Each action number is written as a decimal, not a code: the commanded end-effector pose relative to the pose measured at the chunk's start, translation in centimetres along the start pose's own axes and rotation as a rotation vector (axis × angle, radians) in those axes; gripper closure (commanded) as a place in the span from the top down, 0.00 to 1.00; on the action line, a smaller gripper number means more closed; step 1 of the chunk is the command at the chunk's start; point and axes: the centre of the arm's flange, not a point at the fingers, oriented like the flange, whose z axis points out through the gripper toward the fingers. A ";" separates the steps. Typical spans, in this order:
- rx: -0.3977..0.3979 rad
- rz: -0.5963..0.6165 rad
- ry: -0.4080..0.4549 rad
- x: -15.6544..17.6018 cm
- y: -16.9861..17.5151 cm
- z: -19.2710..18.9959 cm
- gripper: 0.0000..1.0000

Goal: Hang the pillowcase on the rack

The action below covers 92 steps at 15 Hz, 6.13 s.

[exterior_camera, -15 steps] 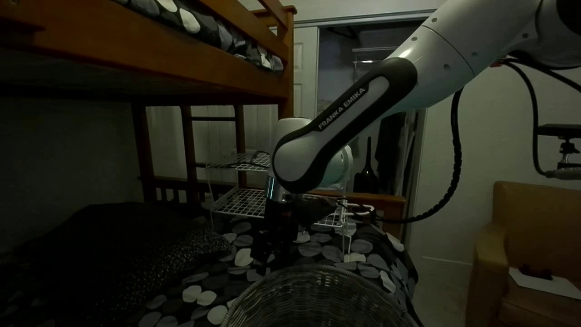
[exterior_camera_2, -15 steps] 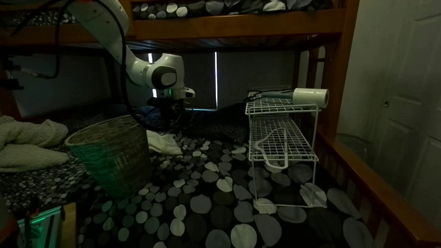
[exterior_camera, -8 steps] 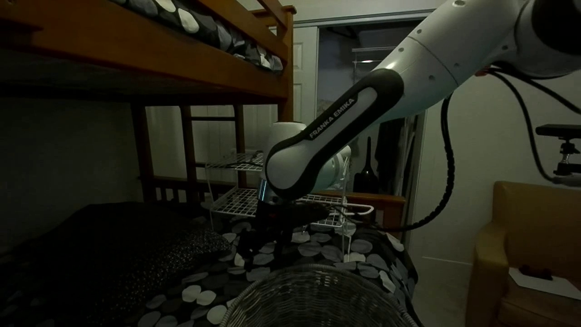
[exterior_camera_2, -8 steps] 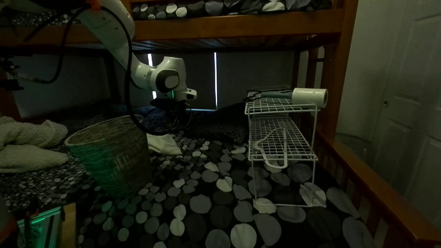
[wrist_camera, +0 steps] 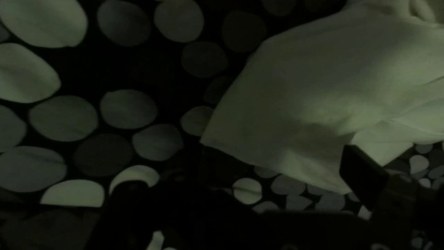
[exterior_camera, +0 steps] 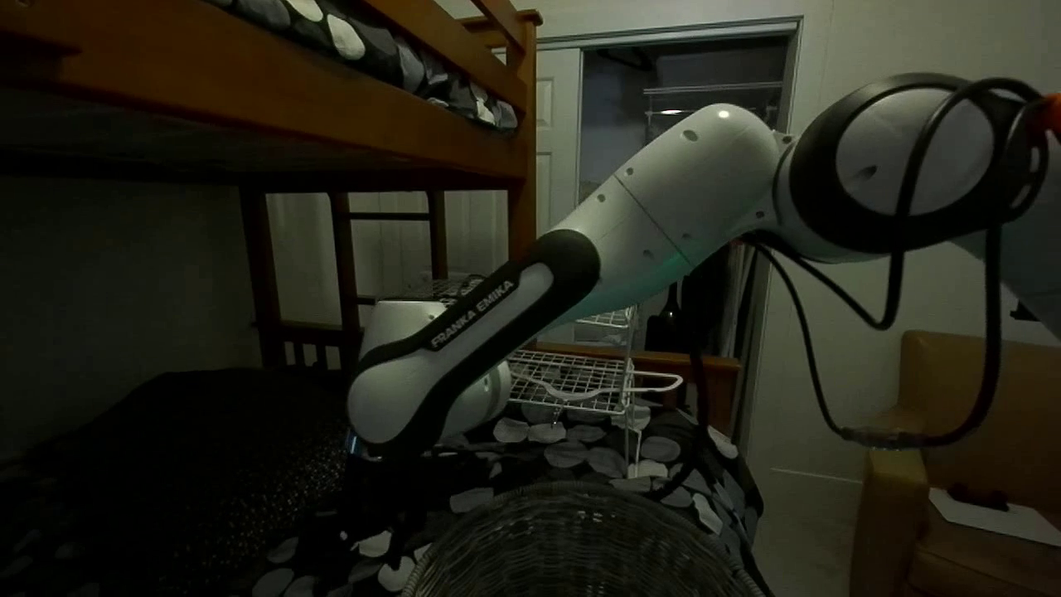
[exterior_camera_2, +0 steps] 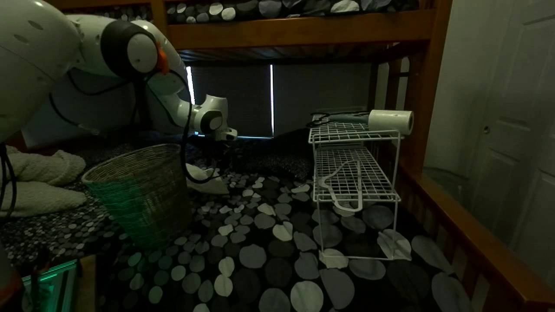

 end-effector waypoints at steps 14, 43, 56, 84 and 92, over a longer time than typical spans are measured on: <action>0.237 -0.029 -0.355 9.2 -3.9 11.4 0.74; 0.218 0.244 0.402 16.4 2.0 -10.5 0.03; 0.142 0.484 0.533 8.1 0.6 -8.0 0.01; -0.082 1.136 0.899 -3.3 1.6 -14.8 0.01; -0.144 1.088 0.845 -1.4 2.3 -14.6 0.01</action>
